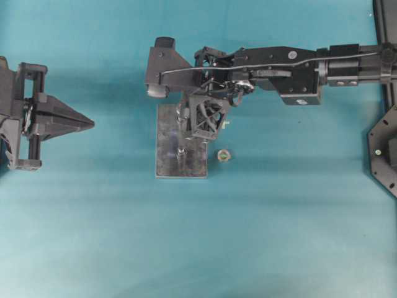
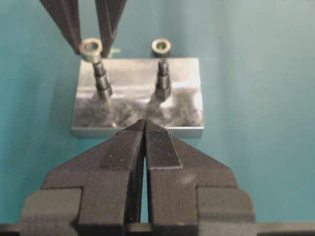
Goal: Insert the washer onto the shaft.
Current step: 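Lift the washer and carry it over the upper steel shaft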
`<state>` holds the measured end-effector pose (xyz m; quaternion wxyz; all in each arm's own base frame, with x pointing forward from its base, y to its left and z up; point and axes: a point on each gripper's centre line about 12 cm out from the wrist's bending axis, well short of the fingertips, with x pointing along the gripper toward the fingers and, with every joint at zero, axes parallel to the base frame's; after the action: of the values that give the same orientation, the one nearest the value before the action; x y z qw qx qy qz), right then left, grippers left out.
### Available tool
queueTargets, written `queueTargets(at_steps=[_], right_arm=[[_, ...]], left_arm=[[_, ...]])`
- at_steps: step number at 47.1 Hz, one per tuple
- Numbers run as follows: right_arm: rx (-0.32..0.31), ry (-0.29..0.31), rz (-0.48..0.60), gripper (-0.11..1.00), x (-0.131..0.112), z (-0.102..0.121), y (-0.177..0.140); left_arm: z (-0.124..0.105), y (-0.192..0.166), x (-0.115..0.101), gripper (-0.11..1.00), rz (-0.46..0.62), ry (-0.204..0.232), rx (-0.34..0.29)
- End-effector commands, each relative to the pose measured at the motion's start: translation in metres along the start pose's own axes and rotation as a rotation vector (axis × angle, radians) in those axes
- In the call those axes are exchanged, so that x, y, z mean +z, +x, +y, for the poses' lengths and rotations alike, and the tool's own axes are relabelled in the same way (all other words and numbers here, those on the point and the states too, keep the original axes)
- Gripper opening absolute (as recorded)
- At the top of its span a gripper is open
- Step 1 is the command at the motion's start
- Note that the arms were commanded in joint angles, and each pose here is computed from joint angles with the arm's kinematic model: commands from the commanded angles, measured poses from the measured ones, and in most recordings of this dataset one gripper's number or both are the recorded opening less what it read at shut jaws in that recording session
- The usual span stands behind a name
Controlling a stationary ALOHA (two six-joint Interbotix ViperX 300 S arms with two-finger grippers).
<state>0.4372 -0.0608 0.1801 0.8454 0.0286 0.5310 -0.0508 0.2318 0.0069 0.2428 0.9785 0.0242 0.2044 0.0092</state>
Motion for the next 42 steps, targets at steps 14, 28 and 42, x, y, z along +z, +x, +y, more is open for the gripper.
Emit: queueTargets(at_steps=[14, 28, 42], right_arm=[[0.005, -0.005, -0.015, 0.34, 0.008, 0.003, 0.0], [0.002, 0.007, 0.003, 0.34, 0.005, 0.001, 0.008], [0.005, 0.009, 0.009, 0.34, 0.006, 0.0, 0.011]], left_arm=[[0.001, -0.001, 0.004, 0.0, -0.014, -0.004, 0.002], [0.001, -0.001, 0.004, 0.0, -0.015, -0.002, 0.002], [0.0, -0.001, 0.004, 0.0, -0.015, -0.005, 0.001]])
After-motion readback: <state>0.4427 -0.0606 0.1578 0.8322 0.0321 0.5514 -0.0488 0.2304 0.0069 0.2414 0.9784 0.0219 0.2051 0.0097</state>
